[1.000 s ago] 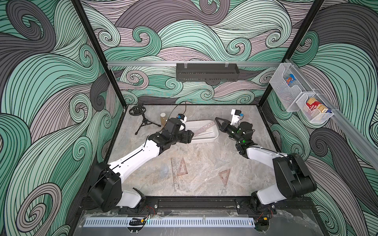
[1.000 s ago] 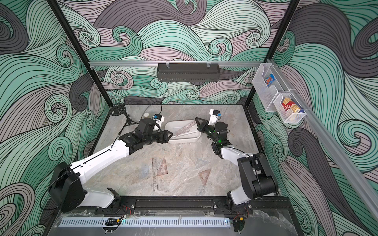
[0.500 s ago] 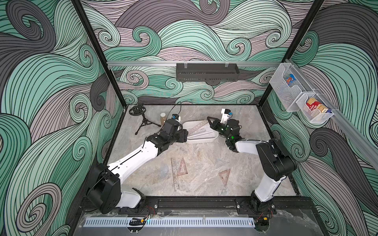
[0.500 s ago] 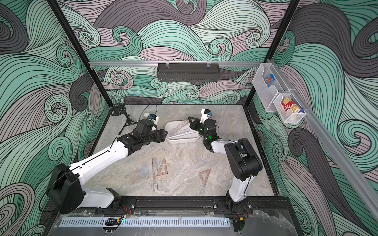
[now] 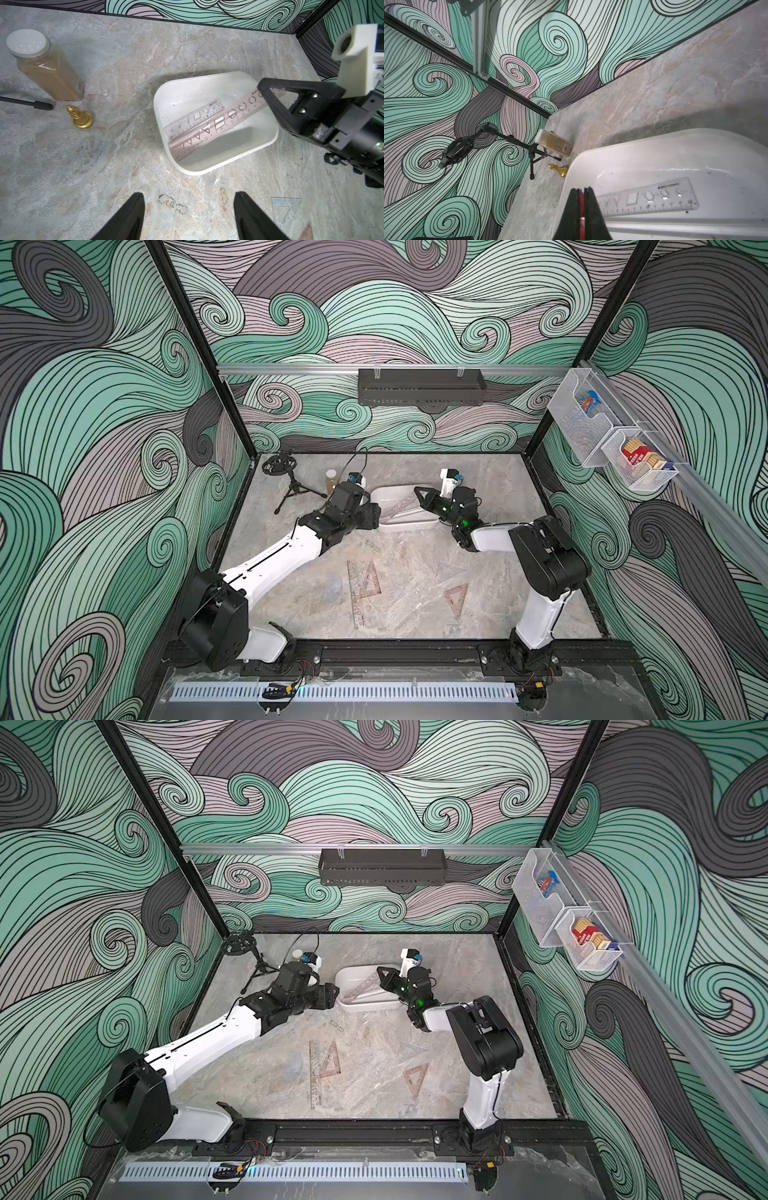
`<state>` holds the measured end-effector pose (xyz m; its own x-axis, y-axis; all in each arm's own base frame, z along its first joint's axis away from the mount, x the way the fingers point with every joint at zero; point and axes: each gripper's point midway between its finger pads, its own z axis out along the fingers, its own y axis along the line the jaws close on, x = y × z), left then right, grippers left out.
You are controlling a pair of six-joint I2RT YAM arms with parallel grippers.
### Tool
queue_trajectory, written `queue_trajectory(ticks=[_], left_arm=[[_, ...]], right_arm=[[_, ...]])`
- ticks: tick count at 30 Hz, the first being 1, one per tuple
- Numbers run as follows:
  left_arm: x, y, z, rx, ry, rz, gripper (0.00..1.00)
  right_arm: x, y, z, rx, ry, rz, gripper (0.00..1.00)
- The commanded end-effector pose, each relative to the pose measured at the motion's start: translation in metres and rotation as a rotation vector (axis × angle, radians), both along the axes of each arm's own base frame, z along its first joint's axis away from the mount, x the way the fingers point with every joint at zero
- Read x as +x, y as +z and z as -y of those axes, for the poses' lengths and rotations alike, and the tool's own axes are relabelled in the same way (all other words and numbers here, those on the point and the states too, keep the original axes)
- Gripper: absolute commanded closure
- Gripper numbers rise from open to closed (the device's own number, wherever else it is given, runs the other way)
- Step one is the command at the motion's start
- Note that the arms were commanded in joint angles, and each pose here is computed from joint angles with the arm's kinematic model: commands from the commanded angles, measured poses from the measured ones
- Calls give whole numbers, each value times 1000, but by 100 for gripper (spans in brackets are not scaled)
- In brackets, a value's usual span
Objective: Put the scattered rulers into the storage box
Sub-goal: Place the ruler in the storage box.
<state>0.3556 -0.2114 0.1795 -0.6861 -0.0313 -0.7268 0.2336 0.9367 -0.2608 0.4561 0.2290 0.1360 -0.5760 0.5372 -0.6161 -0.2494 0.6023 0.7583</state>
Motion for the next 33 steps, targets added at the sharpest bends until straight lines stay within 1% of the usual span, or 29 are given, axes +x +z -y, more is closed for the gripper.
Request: queue_trajectory(ticks=[1,3,5,9,12,14,15,18,22,24,26,29,31,33], left_arm=[[1,-6,-2,-6,5,-26,28],[2,-7,-3,-8,8,-29,28],[3,-7,-4,-10,10,-30,28],[3,-6,-4,-19,7,-34,28],[4,-4,-4,-26,7,-36,28],[3,-4,-3,-30,4,-41,28],[5,-14,-3,-19,5,-66,28],[4,-15,-2,-25,2,-73,28],[1,-17,-4,-29,9,-86,28],[-4,-20,-5,-31,13,-108,28],[-11,-21,-7,-42,17,-126,28],[-28,-32,-11,-71,14,-163,28],[-44,-51,-8,-106,-14,-215,28],[-59,-69,-11,-119,-6,-297,28]], right_arm=[[5,4,-4,-12,13,22,91],[6,1,-4,-17,18,15,89],[8,-1,-2,-27,18,13,84],[17,2,9,-51,3,21,69],[25,7,16,-80,-9,30,62],[30,12,23,-95,-24,37,58],[32,14,26,-103,-28,40,57],[38,20,32,-125,-36,49,54],[34,28,32,-154,-11,56,53],[21,32,26,-165,23,57,53],[-2,32,15,-218,64,59,56],[-50,24,-6,-373,96,87,59],[-83,18,-23,-506,116,132,60],[-117,9,-41,-608,152,173,60]])
